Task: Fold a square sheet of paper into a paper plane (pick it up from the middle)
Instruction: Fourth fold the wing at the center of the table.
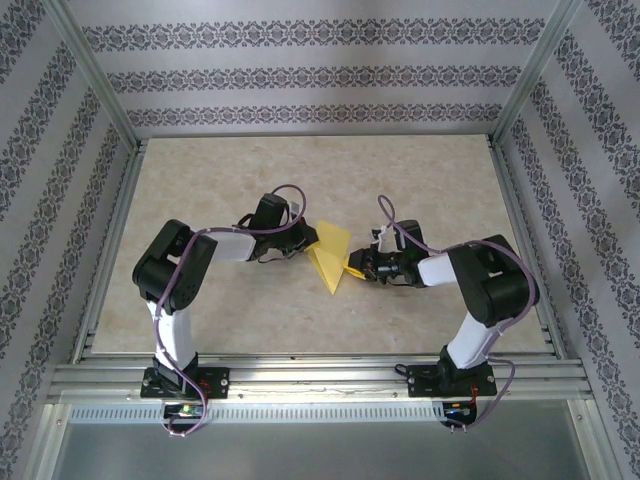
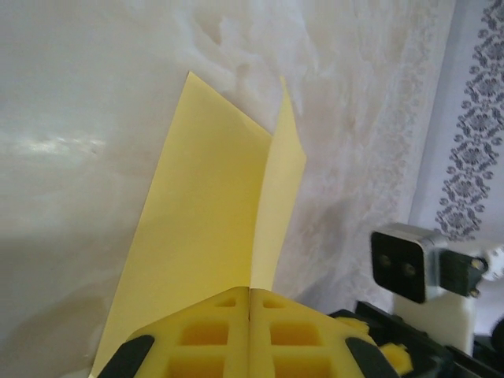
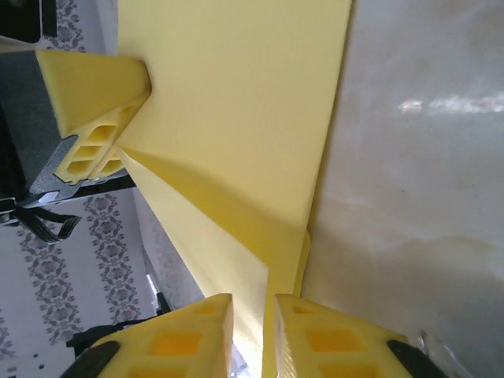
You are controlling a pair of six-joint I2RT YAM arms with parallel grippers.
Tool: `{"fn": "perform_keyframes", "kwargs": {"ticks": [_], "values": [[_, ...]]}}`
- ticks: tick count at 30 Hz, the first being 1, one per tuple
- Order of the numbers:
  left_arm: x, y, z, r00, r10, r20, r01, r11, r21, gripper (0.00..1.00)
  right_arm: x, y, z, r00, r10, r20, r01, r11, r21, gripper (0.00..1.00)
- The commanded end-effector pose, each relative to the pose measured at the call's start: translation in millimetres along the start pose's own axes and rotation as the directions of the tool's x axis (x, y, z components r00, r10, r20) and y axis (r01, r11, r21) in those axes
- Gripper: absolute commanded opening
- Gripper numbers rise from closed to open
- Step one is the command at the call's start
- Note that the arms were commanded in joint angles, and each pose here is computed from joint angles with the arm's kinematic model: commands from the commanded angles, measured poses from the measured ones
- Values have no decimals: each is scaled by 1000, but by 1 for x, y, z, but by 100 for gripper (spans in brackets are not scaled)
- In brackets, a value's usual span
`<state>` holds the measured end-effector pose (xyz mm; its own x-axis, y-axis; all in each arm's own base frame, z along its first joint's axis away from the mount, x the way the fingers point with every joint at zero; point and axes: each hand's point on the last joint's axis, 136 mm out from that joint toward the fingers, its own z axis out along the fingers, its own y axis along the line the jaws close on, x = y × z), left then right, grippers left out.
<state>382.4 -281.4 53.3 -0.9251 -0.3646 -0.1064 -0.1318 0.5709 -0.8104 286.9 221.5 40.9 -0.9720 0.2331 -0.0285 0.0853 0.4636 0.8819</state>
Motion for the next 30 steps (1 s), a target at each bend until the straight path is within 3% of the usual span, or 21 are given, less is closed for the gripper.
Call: {"fn": "perform_keyframes", "kwargs": {"ticks": [1,4,6,11,16,25,30], "values": [[-7,2,-20,995,-4,100,10,998,-62,0,-4,-6,-18,992,-120,50,108,974,199,28],[-4,8,-31,984,-24,176,44,993,-111,0,-9,-5,-38,935,-342,98,269,861,432,35],[-2,12,-37,977,-33,211,66,987,-148,0,-6,8,-40,868,-487,94,388,785,483,37],[8,19,-44,957,-74,279,130,973,-189,0,15,37,-23,614,-790,-2,647,501,574,39],[15,26,-50,934,-119,336,192,962,-194,0,42,57,9,453,-892,-12,759,378,531,39],[17,17,-54,930,-124,345,192,967,-170,0,68,53,47,210,-974,-80,843,139,519,38],[18,16,-54,933,-122,339,188,968,-168,0,58,44,53,156,-980,-125,818,57,573,38]]}}
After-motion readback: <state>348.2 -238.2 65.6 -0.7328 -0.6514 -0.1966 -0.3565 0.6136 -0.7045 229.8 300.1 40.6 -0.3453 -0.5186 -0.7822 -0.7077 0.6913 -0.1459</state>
